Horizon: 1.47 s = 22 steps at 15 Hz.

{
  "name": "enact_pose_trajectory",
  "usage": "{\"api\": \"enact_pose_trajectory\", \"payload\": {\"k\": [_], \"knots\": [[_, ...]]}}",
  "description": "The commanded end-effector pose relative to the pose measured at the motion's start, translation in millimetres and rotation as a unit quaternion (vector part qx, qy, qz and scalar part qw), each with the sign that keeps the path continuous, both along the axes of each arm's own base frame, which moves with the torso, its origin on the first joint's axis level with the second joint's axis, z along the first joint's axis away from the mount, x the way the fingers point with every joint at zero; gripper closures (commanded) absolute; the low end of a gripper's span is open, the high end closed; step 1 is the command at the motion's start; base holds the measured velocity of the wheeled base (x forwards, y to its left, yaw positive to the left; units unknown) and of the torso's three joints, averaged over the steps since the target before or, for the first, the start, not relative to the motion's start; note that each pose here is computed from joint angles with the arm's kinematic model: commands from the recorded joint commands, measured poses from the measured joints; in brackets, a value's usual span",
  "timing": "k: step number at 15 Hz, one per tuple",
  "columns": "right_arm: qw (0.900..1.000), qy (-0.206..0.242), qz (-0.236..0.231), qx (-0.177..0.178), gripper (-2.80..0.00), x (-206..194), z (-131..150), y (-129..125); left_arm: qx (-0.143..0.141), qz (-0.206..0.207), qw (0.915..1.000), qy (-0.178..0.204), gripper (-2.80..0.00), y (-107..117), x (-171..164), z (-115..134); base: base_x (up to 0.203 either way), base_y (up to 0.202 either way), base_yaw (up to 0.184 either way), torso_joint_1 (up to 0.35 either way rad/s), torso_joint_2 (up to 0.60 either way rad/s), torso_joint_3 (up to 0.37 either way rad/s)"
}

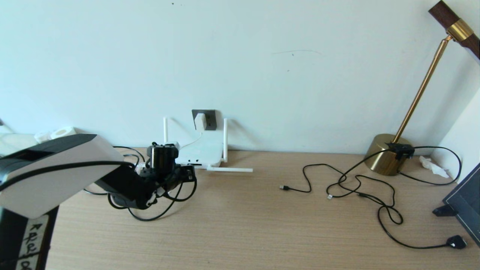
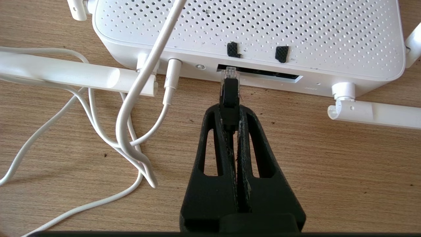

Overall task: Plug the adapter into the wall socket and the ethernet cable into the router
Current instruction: Plug cable into router interface

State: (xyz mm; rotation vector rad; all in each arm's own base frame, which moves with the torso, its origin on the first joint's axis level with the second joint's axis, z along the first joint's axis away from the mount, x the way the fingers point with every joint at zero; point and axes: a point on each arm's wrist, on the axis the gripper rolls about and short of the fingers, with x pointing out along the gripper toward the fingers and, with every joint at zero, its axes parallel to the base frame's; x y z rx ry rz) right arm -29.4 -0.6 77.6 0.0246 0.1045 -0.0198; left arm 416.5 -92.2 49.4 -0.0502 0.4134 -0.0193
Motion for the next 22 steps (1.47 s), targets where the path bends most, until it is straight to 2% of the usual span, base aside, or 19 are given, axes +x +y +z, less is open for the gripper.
{"api": "enact_pose_trajectory", "payload": {"k": [1,22], "knots": [[1.000,-0.001,0.000,0.000,-2.80,-0.2,0.6,0.0,-0.001,0.001,1.0000,-0.004,0.00,0.1,0.1,1.5,0.000,0.000,0.000,0.000,0.00,0.000],[1.000,-0.001,0.000,0.000,-2.80,-0.2,0.6,0.0,-0.002,0.003,1.0000,-0.005,0.00,1.3,3.7,-0.2,0.000,0.000,0.000,0.000,0.00,0.000]]}}
